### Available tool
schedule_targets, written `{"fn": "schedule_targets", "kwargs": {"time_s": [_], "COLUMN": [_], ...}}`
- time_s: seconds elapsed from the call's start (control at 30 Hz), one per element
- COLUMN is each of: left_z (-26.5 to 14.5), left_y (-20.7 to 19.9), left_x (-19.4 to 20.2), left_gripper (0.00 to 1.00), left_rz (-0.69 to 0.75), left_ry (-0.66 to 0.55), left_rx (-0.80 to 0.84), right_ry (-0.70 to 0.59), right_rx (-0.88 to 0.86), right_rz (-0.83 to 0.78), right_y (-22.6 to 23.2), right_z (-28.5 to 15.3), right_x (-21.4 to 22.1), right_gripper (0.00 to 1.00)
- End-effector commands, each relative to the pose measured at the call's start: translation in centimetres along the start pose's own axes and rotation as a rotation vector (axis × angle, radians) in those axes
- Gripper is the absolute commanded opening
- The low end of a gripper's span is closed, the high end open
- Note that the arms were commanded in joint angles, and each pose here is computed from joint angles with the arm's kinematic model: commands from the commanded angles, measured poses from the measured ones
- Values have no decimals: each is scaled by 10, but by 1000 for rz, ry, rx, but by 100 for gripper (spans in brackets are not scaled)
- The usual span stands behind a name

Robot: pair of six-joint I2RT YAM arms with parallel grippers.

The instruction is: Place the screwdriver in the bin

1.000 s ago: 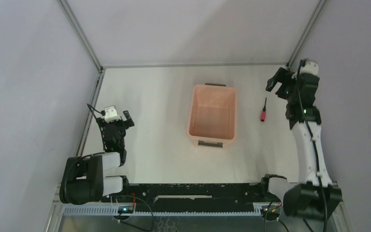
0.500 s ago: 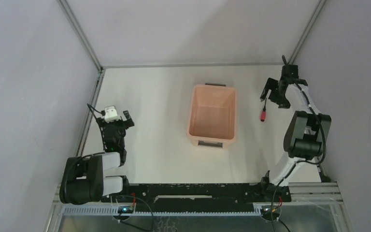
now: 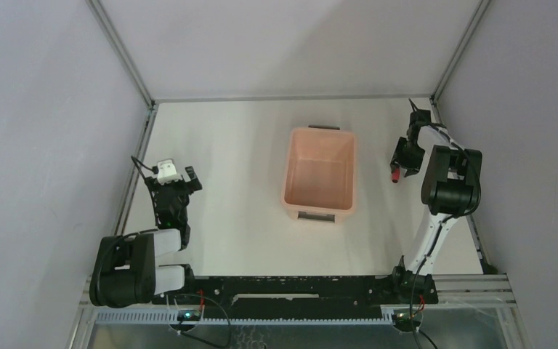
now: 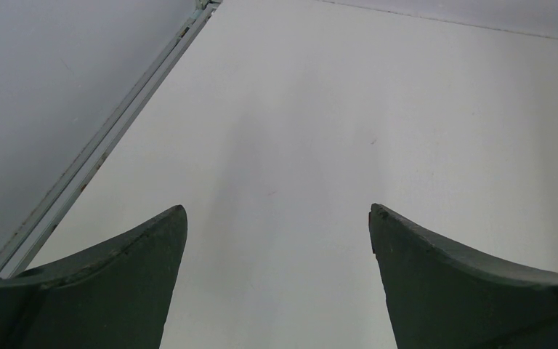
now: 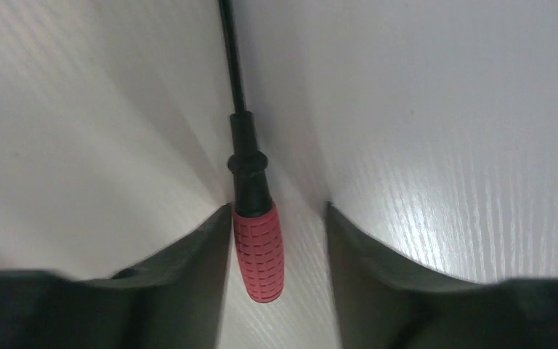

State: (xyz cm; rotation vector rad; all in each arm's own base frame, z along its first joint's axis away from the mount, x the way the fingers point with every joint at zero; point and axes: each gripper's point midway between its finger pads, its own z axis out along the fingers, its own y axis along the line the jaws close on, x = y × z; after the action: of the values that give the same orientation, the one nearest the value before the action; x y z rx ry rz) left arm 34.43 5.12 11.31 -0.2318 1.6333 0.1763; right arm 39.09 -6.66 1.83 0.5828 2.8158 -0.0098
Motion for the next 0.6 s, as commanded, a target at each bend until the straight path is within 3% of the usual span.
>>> {"fn": "schedule_targets", "kwargs": {"time_s": [0.0,0.07,0.2,0.57], "left_z": [7,7,7,7], "left_y": [-2,-1,-1,-1], "left_x": [-22,-22,-23,-22], "left_gripper": [100,100,100,100], "left_rz": [5,5,5,6], "left_ry": [-64,-64,-64,-64], "left_rx": [-3,-4,-5,-4], "right_ry": [2,2,-34,-171], "right_rx": [62,73,68,7], "right_rz": [-8,-9,-18,-139], "right_y": [-7,-9,-8,13], "right_z": [0,-3,-19,-135], "right_x": [-1,0,-7,-31], "right_gripper": [41,25,2,0]}}
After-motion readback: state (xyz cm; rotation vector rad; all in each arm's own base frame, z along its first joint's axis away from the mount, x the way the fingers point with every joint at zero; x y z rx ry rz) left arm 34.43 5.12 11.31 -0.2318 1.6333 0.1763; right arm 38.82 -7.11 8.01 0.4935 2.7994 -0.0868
